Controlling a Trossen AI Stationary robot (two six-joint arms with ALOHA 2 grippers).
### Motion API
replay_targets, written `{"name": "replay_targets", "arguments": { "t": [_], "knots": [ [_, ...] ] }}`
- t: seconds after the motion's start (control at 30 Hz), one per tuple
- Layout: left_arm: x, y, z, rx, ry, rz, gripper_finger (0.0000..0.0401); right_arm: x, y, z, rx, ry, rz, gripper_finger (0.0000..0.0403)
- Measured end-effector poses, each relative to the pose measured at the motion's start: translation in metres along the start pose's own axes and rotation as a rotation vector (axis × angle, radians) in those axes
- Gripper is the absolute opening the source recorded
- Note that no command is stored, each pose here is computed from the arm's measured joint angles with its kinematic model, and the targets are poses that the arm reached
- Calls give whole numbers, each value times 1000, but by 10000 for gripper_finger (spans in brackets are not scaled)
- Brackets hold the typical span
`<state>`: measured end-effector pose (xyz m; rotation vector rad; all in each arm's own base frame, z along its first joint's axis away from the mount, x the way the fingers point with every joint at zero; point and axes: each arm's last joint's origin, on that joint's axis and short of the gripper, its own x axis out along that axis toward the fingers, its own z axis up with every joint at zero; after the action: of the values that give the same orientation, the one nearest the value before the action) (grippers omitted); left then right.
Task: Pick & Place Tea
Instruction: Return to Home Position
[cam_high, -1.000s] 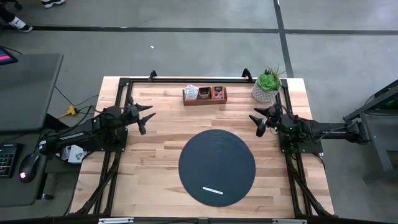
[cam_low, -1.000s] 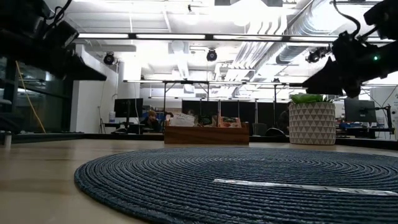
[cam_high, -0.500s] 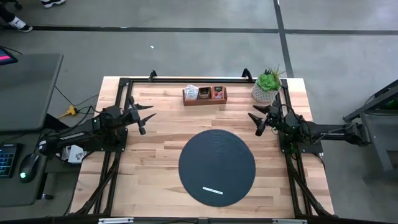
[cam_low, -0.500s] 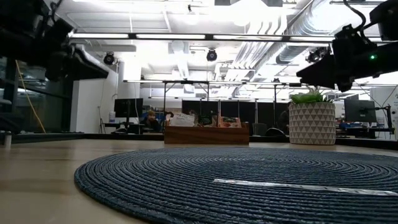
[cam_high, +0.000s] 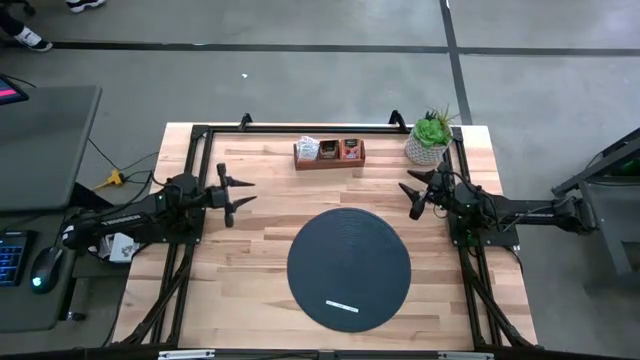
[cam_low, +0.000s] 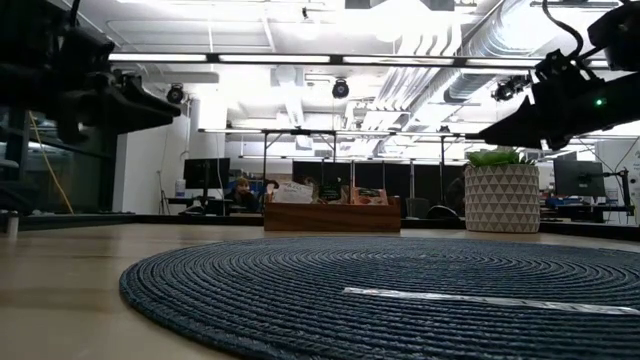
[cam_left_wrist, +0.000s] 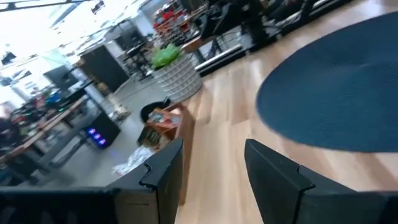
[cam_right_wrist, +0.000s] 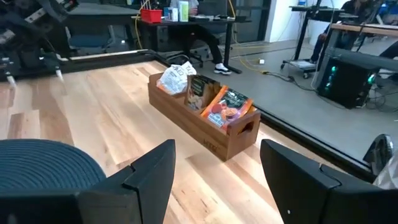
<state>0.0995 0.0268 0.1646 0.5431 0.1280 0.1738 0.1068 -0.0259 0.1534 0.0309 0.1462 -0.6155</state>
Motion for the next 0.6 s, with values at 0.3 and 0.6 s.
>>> {"name": "replay_targets", "arguments": {
  "t": [0.3, 0.6],
  "knots": [
    [0, 1, -2, 12, 40, 46, 166, 0, 0, 0, 55, 3, 9, 232],
    [0, 1, -2, 12, 42, 47, 166, 0, 0, 0, 63, 4, 9, 232]
  ]
}}
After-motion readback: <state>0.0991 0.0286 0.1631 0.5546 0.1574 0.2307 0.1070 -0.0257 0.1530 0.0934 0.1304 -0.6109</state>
